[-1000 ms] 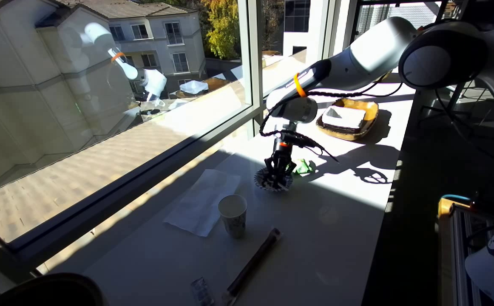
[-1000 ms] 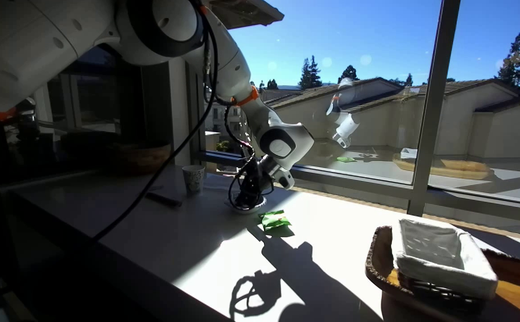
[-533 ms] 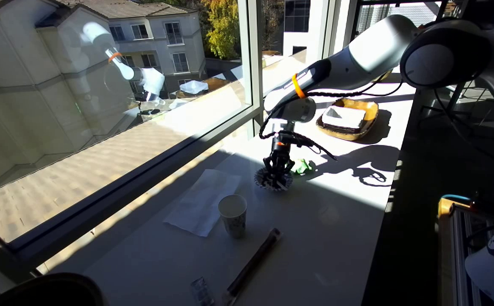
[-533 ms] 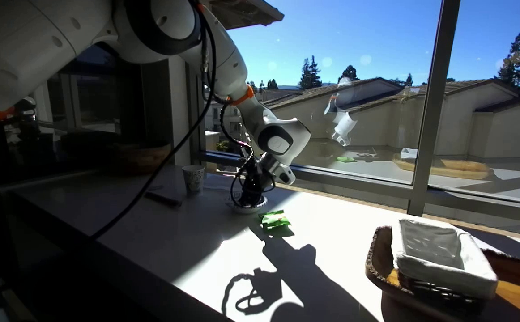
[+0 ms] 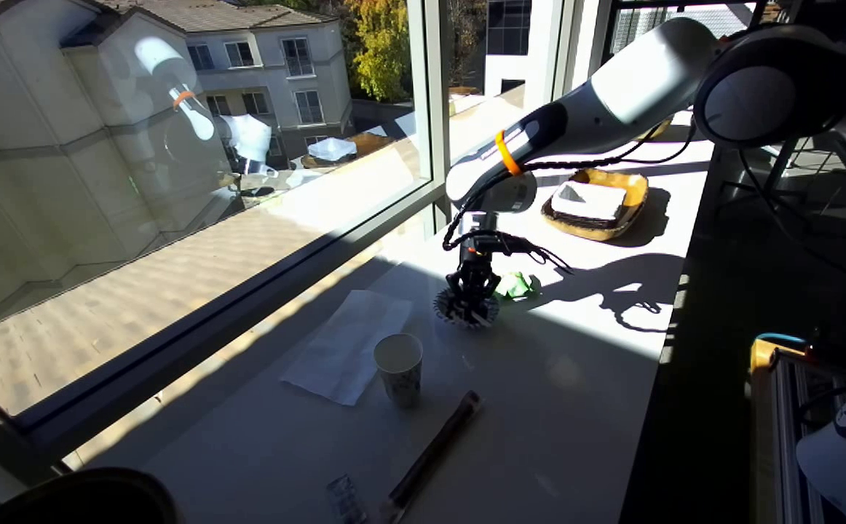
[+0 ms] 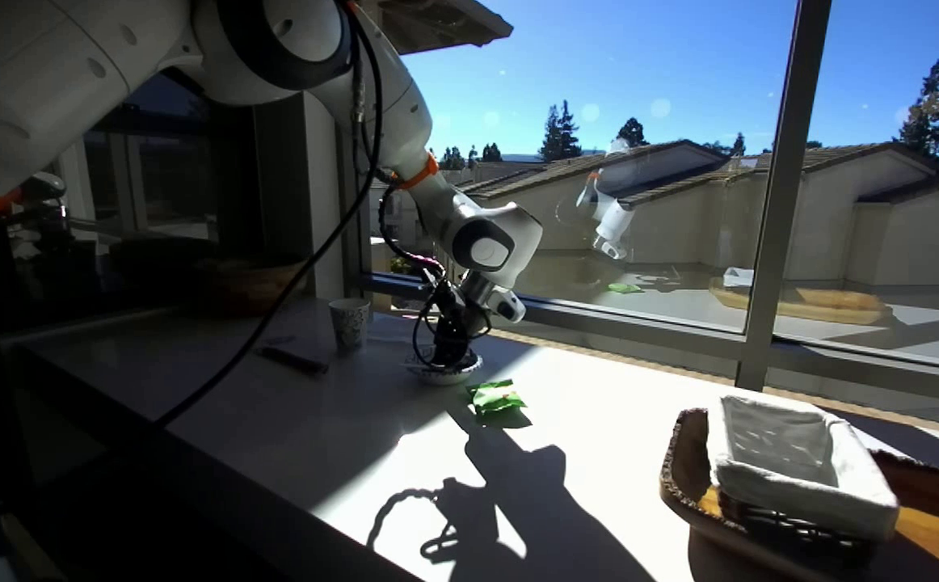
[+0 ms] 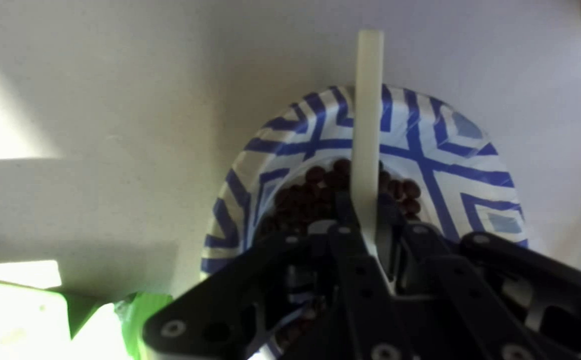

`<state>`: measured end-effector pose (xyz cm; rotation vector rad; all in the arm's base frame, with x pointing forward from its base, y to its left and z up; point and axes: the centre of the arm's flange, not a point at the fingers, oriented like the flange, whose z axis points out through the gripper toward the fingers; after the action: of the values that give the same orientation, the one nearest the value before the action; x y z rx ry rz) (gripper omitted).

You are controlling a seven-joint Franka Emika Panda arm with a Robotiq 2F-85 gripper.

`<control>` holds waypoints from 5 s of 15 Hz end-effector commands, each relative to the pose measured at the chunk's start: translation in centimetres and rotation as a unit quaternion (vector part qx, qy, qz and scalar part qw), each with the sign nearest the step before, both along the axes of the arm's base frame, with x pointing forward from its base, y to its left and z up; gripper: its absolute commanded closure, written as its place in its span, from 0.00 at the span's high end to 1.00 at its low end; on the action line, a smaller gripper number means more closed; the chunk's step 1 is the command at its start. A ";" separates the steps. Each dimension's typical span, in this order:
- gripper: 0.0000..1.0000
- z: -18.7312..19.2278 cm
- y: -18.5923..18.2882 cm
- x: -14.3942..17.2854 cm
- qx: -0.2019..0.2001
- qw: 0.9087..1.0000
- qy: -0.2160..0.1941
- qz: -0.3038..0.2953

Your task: Use the white spoon to place some coffee beans into the coffee cup.

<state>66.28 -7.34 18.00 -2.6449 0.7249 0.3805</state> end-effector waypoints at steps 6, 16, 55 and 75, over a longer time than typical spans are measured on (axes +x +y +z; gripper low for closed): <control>0.04 -0.4 3.7 -2.1 -0.069 0.997 -0.026 0.013; 0.04 0.5 6.6 -3.5 -0.120 0.989 -0.078 0.023; 0.04 13.2 20.2 -9.4 -0.256 0.932 -0.156 0.202; 0.04 13.0 29.8 -8.2 -0.188 0.905 -0.201 0.325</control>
<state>57.59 22.03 31.19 -3.1598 -0.2199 -0.2040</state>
